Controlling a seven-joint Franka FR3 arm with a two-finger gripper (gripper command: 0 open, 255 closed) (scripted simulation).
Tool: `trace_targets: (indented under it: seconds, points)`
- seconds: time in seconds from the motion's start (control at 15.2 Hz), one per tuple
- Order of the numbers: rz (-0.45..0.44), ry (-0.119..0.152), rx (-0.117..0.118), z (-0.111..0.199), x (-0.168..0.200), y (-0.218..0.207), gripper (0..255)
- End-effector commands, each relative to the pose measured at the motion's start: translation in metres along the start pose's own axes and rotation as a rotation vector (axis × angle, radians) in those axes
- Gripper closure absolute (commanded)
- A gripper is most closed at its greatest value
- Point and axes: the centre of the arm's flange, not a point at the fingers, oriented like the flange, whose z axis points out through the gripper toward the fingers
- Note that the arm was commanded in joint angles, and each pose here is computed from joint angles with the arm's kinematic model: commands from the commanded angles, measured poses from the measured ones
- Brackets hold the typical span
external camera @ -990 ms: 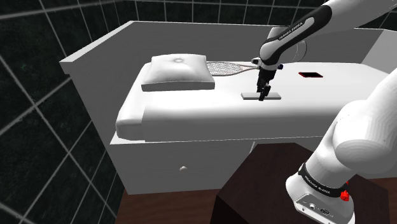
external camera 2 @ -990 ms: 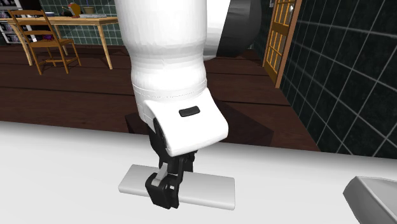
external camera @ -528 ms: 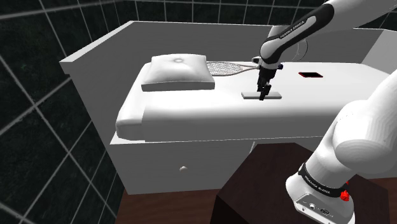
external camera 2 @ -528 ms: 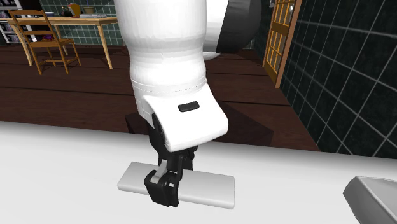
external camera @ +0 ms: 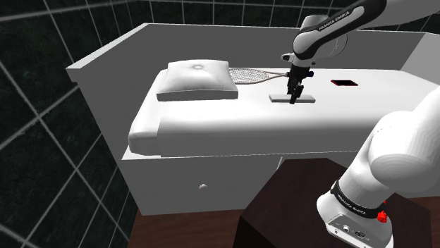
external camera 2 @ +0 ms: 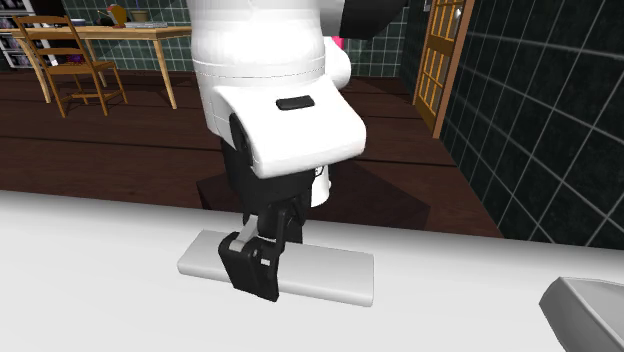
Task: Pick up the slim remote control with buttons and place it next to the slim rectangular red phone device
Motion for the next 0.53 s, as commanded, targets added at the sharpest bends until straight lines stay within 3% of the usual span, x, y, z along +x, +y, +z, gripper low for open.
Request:
trace_targets:
  seconds: [0.0, 0.46]
  points:
    - [0.000, 0.000, 0.000, -0.011, 0.000, 0.000, 255]
    - [0.000, 0.000, 0.000, -0.042, -0.012, 0.004, 255]
